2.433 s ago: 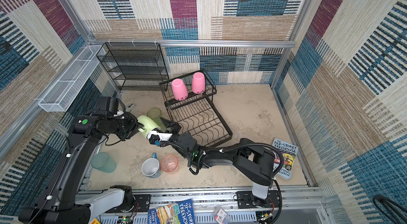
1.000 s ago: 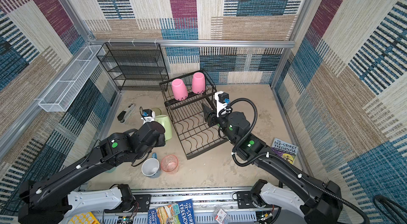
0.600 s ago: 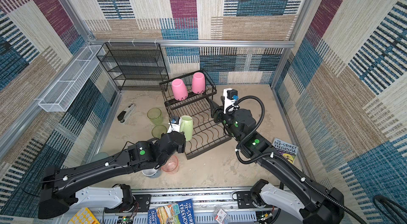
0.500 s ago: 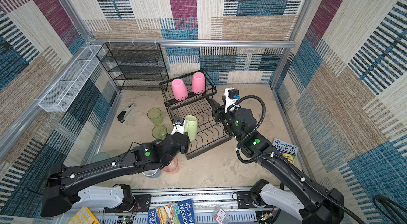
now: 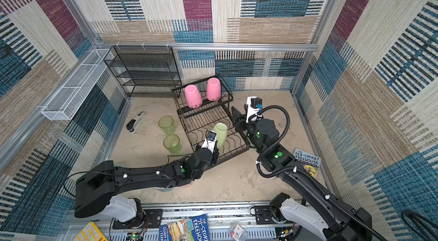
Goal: Load cups into a dish rack
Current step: Place the cup upside down at the dish rack.
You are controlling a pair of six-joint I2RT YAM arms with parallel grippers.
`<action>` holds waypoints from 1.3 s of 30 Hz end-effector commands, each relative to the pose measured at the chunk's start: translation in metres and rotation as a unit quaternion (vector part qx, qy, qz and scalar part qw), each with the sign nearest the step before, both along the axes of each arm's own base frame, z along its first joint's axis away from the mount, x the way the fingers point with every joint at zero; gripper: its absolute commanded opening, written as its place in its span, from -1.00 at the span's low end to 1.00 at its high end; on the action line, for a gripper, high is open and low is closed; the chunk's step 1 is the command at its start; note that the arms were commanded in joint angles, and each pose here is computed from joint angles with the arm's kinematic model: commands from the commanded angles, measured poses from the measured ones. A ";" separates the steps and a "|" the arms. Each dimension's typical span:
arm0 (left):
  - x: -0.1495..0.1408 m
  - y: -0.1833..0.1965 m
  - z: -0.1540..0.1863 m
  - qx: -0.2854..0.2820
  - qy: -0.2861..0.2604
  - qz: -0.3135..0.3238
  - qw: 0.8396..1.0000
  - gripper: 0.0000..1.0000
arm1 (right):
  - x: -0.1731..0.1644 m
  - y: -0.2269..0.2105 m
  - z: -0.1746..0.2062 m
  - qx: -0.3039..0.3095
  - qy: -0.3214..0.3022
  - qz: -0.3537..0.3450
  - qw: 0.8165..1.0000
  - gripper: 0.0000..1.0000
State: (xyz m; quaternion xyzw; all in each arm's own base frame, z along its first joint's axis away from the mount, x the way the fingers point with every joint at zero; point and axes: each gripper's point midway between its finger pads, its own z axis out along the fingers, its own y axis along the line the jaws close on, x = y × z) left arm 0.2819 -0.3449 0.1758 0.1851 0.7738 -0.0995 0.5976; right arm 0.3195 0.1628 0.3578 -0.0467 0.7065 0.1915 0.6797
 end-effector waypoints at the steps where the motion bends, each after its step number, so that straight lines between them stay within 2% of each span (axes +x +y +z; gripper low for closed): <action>1: 0.015 -0.003 0.041 -0.070 -0.089 0.035 0.993 -1.00 | 0.000 -0.009 0.006 0.010 -0.015 -0.022 1.000 0.17; 11: 0.056 -0.009 0.016 -0.088 -0.128 0.084 0.984 -1.00 | 0.002 -0.016 0.005 0.003 -0.017 -0.034 0.999 0.17; 23: 0.098 0.004 -0.012 -0.099 -0.092 0.118 0.984 -1.00 | 0.013 -0.013 -0.013 -0.008 0.000 -0.034 0.999 0.16; 39: 0.149 0.001 -0.039 -0.108 -0.066 0.130 0.983 -1.00 | 0.024 -0.009 -0.025 -0.012 0.000 -0.027 1.000 0.16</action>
